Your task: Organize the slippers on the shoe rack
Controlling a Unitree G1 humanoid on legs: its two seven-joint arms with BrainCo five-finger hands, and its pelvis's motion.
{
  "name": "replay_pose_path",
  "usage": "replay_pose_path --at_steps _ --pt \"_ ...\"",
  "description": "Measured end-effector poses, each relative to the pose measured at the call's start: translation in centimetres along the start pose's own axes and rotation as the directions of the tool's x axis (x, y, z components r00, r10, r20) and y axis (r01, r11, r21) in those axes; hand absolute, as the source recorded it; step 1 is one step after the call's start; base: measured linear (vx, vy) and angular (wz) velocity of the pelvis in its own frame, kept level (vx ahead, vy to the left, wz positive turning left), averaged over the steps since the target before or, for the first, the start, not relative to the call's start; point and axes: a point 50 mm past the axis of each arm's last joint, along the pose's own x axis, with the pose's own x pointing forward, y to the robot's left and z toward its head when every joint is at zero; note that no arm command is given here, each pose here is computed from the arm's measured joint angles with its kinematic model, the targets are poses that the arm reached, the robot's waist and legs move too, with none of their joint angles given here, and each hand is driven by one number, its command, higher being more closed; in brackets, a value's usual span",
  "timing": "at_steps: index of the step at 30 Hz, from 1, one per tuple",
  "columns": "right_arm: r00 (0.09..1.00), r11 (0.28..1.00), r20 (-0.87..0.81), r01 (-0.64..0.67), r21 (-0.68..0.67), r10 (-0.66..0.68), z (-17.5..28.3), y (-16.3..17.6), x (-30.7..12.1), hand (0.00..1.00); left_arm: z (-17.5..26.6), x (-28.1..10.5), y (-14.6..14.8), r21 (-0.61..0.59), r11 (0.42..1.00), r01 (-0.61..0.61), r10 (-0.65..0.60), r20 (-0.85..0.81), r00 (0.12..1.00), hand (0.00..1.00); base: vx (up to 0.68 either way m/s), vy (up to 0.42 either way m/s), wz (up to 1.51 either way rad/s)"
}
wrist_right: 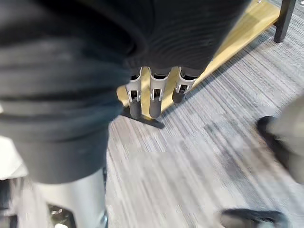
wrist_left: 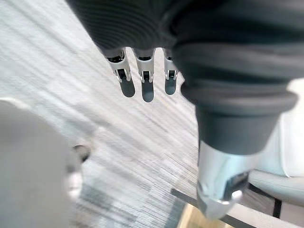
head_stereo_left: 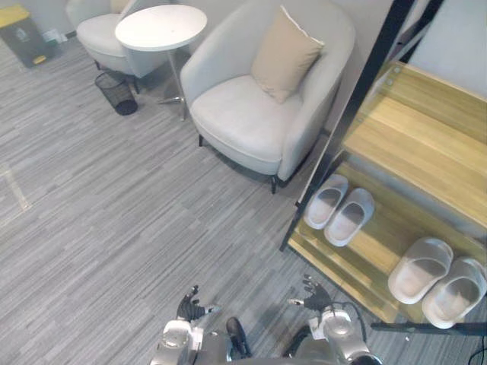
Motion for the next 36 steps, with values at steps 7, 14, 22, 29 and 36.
replay_pose_path --at_steps 7,14,22,29,36 --pt "1.000 1.000 -0.002 -0.010 0.007 0.010 -0.1 0.3 0.0 0.00 0.6 0.6 0.7 0.023 1.000 -0.018 0.018 -0.002 1.000 0.00 0.02 -0.218 1.23" --pt "1.000 1.000 0.003 -0.010 0.004 0.010 0.0 0.0 0.0 0.00 0.8 0.7 -0.5 -0.014 1.000 -0.014 0.014 -0.001 1.000 0.00 0.17 -0.175 0.71" --pt "0.997 1.000 0.070 0.010 -0.020 -0.009 2.0 -1.0 0.6 0.00 2.2 0.9 -0.2 -0.070 0.997 -0.038 0.041 0.044 0.998 0.00 0.25 0.040 0.50" --pt "0.997 1.000 0.077 -0.028 -0.008 0.028 2.7 0.5 0.9 0.00 0.8 0.7 2.5 -0.134 0.983 -0.127 0.127 -0.005 0.992 0.00 0.26 0.111 0.63" --pt "0.999 0.999 -0.015 -0.048 -0.004 0.048 -0.4 0.6 0.0 0.00 -0.3 0.2 1.9 -0.146 0.983 -0.111 0.107 -0.033 0.994 0.00 0.29 0.154 0.73"
